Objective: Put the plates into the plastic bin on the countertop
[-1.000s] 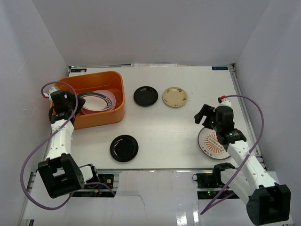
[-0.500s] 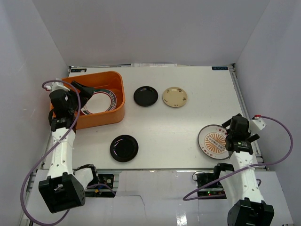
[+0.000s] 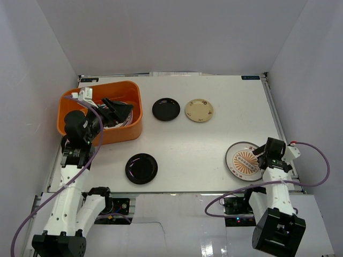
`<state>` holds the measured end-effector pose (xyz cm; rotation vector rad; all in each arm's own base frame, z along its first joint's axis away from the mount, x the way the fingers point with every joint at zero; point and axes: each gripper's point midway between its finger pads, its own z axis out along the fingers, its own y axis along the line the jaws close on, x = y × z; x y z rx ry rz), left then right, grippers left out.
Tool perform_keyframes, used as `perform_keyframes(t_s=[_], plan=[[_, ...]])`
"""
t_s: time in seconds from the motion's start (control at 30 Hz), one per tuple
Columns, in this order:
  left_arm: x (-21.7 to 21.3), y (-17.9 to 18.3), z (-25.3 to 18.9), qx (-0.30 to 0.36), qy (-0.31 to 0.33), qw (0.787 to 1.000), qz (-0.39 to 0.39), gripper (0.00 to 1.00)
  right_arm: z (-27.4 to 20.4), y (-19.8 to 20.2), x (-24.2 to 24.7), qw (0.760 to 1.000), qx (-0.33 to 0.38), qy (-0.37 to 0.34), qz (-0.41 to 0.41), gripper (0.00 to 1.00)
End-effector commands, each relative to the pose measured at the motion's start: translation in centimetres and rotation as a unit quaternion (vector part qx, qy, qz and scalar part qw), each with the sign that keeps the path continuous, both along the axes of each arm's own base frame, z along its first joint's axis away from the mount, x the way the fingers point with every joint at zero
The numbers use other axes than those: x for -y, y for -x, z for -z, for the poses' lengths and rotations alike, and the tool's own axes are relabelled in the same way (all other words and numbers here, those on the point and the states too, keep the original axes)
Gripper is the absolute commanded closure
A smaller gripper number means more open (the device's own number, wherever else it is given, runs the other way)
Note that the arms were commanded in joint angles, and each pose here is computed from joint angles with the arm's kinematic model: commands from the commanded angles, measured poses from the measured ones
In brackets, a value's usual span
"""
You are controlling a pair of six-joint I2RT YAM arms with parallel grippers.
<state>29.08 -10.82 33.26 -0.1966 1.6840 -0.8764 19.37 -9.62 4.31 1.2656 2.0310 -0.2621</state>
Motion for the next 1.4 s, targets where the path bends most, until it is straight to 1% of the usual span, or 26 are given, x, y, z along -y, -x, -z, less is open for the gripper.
perform_keyframes(t_s=[0.0, 0.07, 0.1, 0.17, 0.23, 0.3, 0.37, 0.4, 0.47, 0.5, 0.53, 0.57, 0.6, 0.63, 0.67, 0.7, 0.73, 0.8, 0.83, 0.87, 0.93, 1.0, 1.13, 1.2, 1.27, 1.37], plan=[[1.8, 1.5, 0.3, 0.004, -0.001, 0.999, 0.052, 0.02, 1.5, 0.3, -1.0, 0.999, -0.011, -0.04, -0.002, 0.02], [2.7, 2.2, 0.3, 0.003, 0.002, 0.997, 0.079, 0.02, 2.2, 0.3, -1.9, 0.998, -0.014, -0.061, -0.017, 0.03], [3.1, 2.5, 0.4, 0.002, 0.002, 0.996, 0.088, 0.02, 2.3, -0.6, -3.1, 0.995, 0.005, -0.083, -0.049, 0.05], [3.8, 3.0, 0.3, 0.004, 0.003, 0.994, 0.108, 0.02, 2.8, -1.0, -4.6, 0.99, 0.023, -0.112, -0.078, 0.1], [4.3, 3.5, 0.0, 0.006, 0.005, 0.993, 0.122, 0.02, 2.4, -2.5, -7.2, 0.975, 0.074, -0.161, -0.131, 0.18], [5.4, 4.2, -0.2, 0.009, 0.006, 0.989, 0.149, 0.02, 3.2, -2.3, -10.2, 0.954, 0.096, -0.222, -0.178, 0.24], [6.6, 5.0, -0.5, 0.013, 0.003, 0.985, 0.171, 0.02, 3.3, -2.8, -11.4, 0.94, 0.126, -0.246, -0.198, 0.28], [7.0, 5.1, -0.3, 0.012, 0.002, 0.984, 0.176, 0.02, 4.4, -1.9, -12.4, 0.934, 0.119, -0.268, -0.204, 0.36], [8.4, 5.9, 0.1, 0.006, 0.001, 0.98, 0.201, 0.02, 4.5, -2.2, -12.8, 0.928, 0.138, -0.272, -0.216, 0.45], [8.8, 5.9, 0.3, 0.002, -0.001, 0.979, 0.204, 0.02, 4.9, -1.8, -13.2, 0.924, 0.139, -0.279, -0.22, 0.55], [9.9, 6.3, 1.1, -0.009, -0.003, 0.975, 0.222, 0.02, 4.4, -2.5, -13.2, 0.921, 0.157, -0.272, -0.23, 0.62], [10.5, 6.5, 1.9, -0.019, -0.006, 0.973, 0.229, 0.02, 4.1, -2.8, -13.3, 0.919, 0.164, -0.271, -0.236, 0.71], [10.8, 6.3, 2.5, -0.027, -0.01, 0.974, 0.226, 0.02, 3.8, -3.0, -13.4, 0.916, 0.169, -0.271, -0.241, 0.76], [12.0, 6.9, 3.5, -0.039, -0.016, 0.969, 0.244, 0.02, 4.9, -2.1, -13.7, 0.917, 0.16, -0.278, -0.238, 0.85], [12.6, 7.1, 4.3, -0.048, -0.022, 0.967, 0.249, 0.02, 4.6, -2.4, -13.6, 0.915, 0.168, -0.272, -0.246, 0.92], [13.0, 7.0, 5.0, -0.054, -0.029, 0.967, 0.246, 0.02, 4.2, -2.6, -13.8, 0.912, 0.173, -0.273, -0.253, 0.92], [14.0, 7.6, 5.9, -0.066, -0.036, 0.962, 0.262, 0.02, 3.7, -2.9, -13.7, 0.91, 0.181, -0.268, -0.259, 0.92], [14.9, 8.0, 6.7, -0.077, -0.044, 0.959, 0.27, 0.02, 1.2, -4.4, -13.4, 0.905, 0.208, -0.254, -0.271, 0.92], [15.4, 8.3, 7.2, -0.082, -0.05, 0.957, 0.274, 0.02, -1.1, -5.4, -13.2, 0.898, 0.238, -0.235, -0.285, 0.92], [15.6, 8.2, 7.9, -0.091, -0.056, 0.956, 0.274, 0.02, -2.3, -5.6, -13.3, 0.893, 0.249, -0.234, -0.293, 0.92], [16.0, 8.3, 8.5, -0.103, -0.057, 0.953, 0.278, 0.02, -6.9, -6.7, -13.5, 0.873, 0.3, -0.207, -0.323, 0.92], [16.5, 8.1, 9.4, -0.118, -0.058, 0.95, 0.282, 0.02, -9.1, -6.8, -14.7, 0.852, 0.315, -0.219, -0.358, 0.92], [17.8, 7.4, 11.0, -0.137, -0.06, 0.944, 0.293, 0.02, -11.2, -6.2, -18.1, 0.8, 0.336, -0.269, -0.419, 0.92], [18.1, 6.6, 12.1, -0.152, -0.068, 0.943, 0.287, 0.03, -12.0, -6.1, -19.1, 0.784, 0.343, -0.276, -0.438, 0.92], [18.6, 5.8, 12.1, -0.146, -0.068, 0.945, 0.284, 0.04, -12.8, -5.9, -19.8, 0.77, 0.344, -0.276, -0.46, 0.92], [19.4, 4.5, 13.0, -0.149, -0.07, 0.946, 0.278, 0.07, -14.2, -5.5, -21.5, 0.741, 0.349, -0.287, -0.498, 0.92]])
